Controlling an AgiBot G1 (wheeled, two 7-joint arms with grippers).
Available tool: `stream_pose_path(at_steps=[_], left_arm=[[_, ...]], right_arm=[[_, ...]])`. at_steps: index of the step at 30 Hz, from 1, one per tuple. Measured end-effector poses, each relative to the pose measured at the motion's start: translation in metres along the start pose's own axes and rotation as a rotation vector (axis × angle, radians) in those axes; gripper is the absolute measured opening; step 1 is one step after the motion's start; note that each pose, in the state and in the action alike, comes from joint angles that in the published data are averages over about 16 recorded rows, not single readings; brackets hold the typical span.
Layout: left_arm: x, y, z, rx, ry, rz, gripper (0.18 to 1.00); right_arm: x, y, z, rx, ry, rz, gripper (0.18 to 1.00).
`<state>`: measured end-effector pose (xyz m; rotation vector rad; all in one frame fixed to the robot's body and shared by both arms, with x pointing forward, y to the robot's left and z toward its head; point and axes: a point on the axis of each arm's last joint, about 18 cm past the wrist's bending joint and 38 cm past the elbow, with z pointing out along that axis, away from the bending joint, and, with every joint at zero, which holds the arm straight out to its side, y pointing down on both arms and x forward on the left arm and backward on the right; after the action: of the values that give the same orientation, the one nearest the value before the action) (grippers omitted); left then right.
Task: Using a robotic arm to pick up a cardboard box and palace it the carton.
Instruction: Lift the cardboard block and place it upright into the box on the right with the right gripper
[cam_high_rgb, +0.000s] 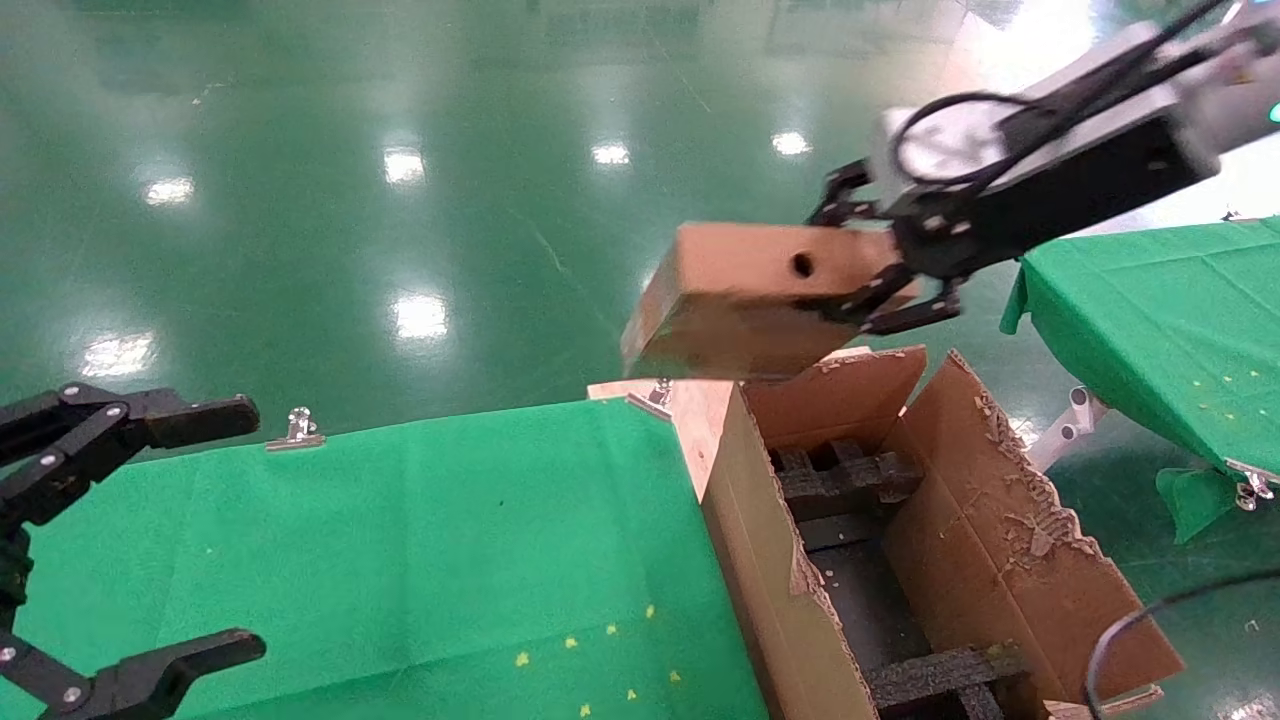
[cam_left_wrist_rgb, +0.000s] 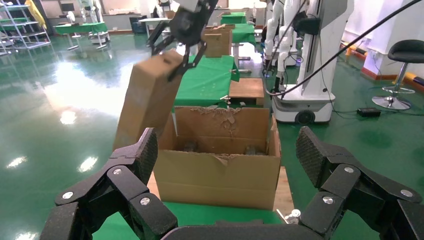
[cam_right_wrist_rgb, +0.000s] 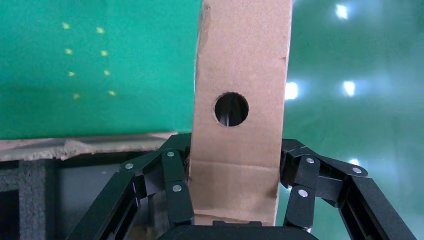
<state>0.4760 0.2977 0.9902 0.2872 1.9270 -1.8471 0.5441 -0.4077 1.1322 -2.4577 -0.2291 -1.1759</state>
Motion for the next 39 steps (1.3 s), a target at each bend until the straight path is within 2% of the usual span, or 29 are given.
stream_pose_path(at_steps=[11,21,28,39], left_arm=[[0.000,0.000,0.000,0.000,0.000,0.000,1.001],[0.000,0.000,0.000,0.000,0.000,0.000,1.001],[0.000,0.000,0.000,0.000,0.000,0.000,1.001],[0.000,0.000,0.000,0.000,-0.001,0.000,1.001]], right_arm=[[-0.038,0.074,-0.051,-0.141,0.044,0.179,0.342],[-0.080,0.122,-0.069,-0.207,0.045,0.335,0.340],[-0.095,0.136,-0.071,-0.219,0.046,0.401,0.338],[-0.096,0.139,-0.070,-0.219,0.052,0.423,0.337]])
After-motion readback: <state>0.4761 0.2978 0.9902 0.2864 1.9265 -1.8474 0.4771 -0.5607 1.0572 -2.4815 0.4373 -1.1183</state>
